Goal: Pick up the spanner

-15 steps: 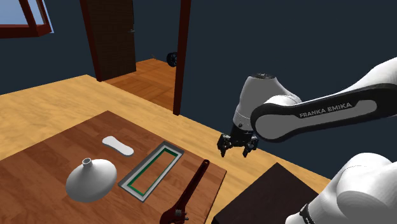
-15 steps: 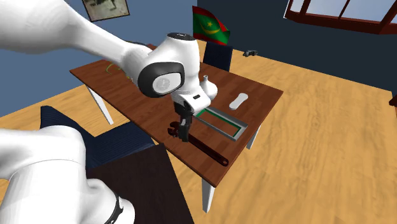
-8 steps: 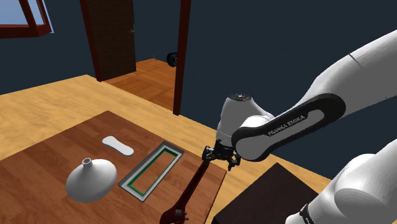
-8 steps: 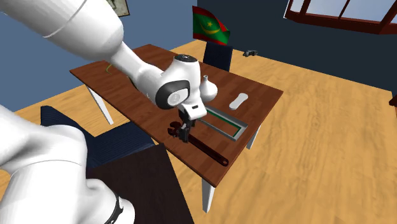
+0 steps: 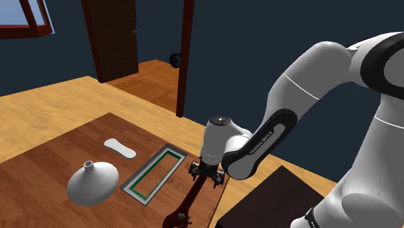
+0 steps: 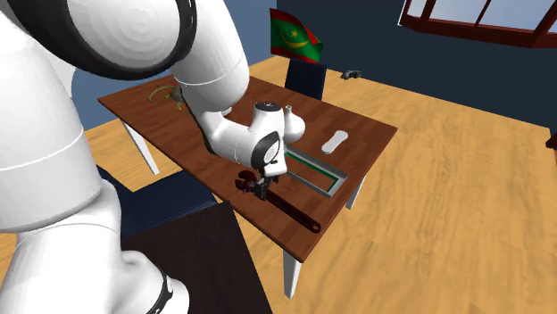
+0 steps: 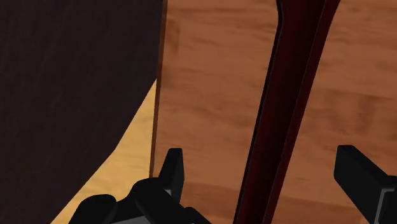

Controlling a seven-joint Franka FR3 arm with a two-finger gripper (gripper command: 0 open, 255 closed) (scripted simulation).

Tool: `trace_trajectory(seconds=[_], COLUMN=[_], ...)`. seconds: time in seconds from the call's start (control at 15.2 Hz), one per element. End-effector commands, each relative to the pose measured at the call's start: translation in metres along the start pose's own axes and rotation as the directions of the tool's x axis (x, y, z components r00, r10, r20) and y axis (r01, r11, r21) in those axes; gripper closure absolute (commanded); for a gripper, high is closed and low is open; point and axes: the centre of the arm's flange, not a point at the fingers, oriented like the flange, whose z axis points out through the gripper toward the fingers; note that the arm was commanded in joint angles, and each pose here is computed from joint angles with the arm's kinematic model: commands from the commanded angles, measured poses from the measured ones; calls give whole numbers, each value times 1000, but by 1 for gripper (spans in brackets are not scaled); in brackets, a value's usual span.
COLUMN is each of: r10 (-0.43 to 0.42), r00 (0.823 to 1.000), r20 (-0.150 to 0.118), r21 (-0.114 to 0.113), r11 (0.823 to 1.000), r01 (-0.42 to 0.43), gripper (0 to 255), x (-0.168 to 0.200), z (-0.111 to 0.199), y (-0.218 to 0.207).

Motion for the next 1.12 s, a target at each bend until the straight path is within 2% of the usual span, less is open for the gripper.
trace_trajectory(seconds=[0.0,0.2,0.73,0.86,0.92,1.06], r10=[56,133,135,135,134,134], r00=[998,991,991,991,991,991], r20=[1,5,5,5,5,5], r21=[2,4,4,4,4,4], r11=[998,991,991,991,991,991], r01=[-56,-134,-135,-135,-134,-135], gripper=[0,0,0,0,255,255], x=[-3,-4,-4,-4,-3,-3], z=[23,56,96,96,96,96], y=[-16,-38,-38,-38,-38,-38])
